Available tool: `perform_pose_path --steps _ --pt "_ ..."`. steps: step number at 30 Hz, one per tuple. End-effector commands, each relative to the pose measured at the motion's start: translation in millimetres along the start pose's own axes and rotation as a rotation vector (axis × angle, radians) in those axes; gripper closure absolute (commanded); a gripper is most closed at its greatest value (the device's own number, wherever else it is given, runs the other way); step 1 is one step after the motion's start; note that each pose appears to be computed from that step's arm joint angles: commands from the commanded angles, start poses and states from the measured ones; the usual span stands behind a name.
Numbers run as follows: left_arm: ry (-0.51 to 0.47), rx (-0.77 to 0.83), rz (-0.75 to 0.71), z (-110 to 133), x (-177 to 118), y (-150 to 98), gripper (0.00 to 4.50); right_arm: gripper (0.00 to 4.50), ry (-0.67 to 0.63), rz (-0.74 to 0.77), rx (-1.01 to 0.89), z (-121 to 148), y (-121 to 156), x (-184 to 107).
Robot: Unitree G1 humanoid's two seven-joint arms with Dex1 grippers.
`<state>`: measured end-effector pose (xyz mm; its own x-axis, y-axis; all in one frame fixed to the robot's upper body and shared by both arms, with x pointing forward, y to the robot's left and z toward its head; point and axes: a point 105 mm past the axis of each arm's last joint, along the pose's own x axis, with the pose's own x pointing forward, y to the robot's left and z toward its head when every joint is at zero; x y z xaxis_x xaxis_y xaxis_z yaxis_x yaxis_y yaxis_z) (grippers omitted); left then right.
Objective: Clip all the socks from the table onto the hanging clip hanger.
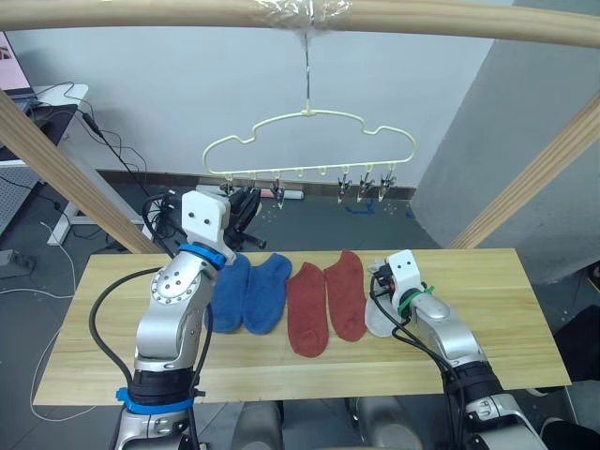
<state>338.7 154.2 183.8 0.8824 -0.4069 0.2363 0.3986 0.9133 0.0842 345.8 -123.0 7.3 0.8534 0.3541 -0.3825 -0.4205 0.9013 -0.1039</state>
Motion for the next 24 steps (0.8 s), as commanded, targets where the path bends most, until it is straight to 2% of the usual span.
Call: perform_pose_path --steps 1,7,13,18,24 --pt "-0.065 -0.011 -0.069 23 -2 -7 4.23 4.50 -0.157 0.104 -0.124 47 21 -10" --pt "-0.064 -0.055 -0.128 31 -2 -10 4.23 4.50 -0.358 0.334 -0.359 112 78 -29" --pt "-0.054 -0.091 -0.149 35 -2 -12 4.23 4.50 -0.486 0.453 -0.393 154 124 -34" --pt "-0.044 -0.117 -0.155 36 -2 -13 4.23 4.50 -0.531 0.474 -0.376 167 146 -26" --pt "-0.028 -0.140 -0.146 36 -5 -10 4.23 4.50 -0.578 0.462 -0.351 177 156 -21"
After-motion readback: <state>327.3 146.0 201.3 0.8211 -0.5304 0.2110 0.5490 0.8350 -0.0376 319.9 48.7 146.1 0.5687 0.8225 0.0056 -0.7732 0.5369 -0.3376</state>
